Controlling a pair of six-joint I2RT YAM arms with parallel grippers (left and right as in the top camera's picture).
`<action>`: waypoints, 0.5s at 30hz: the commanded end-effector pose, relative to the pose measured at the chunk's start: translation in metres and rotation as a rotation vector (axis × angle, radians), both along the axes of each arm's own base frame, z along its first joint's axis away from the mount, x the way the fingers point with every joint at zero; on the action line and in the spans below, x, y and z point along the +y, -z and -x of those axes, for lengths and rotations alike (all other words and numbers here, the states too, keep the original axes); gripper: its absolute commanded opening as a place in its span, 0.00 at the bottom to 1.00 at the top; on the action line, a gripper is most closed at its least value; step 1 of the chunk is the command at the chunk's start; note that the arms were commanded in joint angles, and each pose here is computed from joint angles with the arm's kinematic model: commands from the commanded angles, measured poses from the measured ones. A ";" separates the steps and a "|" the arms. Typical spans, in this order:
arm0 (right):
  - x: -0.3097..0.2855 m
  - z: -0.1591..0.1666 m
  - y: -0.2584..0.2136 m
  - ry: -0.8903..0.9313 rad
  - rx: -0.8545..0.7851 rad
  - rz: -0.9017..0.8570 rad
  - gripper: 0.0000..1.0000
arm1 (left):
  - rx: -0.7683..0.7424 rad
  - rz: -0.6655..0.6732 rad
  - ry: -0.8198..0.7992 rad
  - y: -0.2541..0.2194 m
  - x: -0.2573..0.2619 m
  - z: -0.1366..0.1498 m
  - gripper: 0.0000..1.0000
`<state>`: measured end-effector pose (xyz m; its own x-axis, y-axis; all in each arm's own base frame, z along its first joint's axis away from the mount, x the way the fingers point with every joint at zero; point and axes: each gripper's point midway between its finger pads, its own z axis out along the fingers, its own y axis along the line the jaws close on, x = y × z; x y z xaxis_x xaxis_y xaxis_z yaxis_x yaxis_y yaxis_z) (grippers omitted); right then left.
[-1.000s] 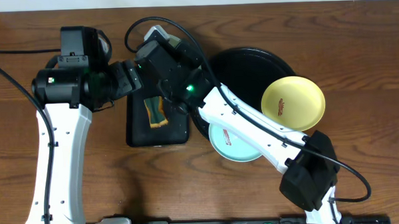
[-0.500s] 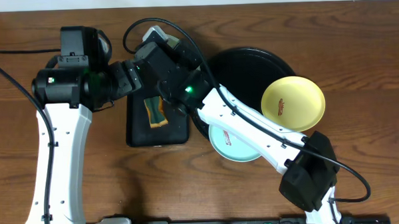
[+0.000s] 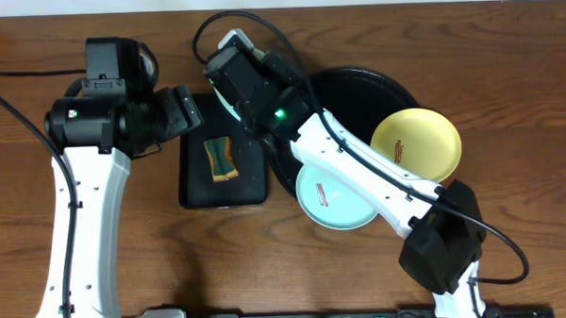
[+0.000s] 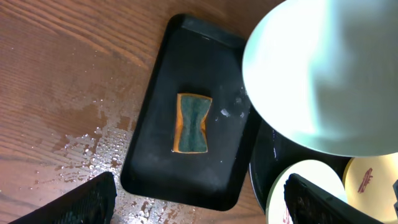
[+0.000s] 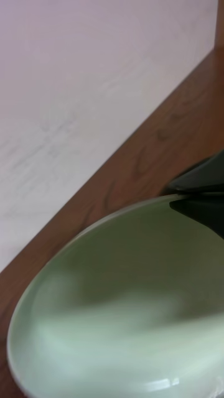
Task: Clean dirty plates on tray and stack at the side
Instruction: 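Lift the green plate with the right gripper and tilt it over the tray, then carry the green plate right and set it on the table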
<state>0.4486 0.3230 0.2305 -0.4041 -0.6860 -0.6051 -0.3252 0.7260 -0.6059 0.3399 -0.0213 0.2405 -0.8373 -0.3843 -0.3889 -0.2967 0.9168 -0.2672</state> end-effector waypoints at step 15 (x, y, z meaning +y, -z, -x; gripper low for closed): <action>-0.130 -0.041 -0.016 0.248 0.475 -0.974 0.01 | -0.015 0.004 0.008 -0.006 0.000 0.000 0.87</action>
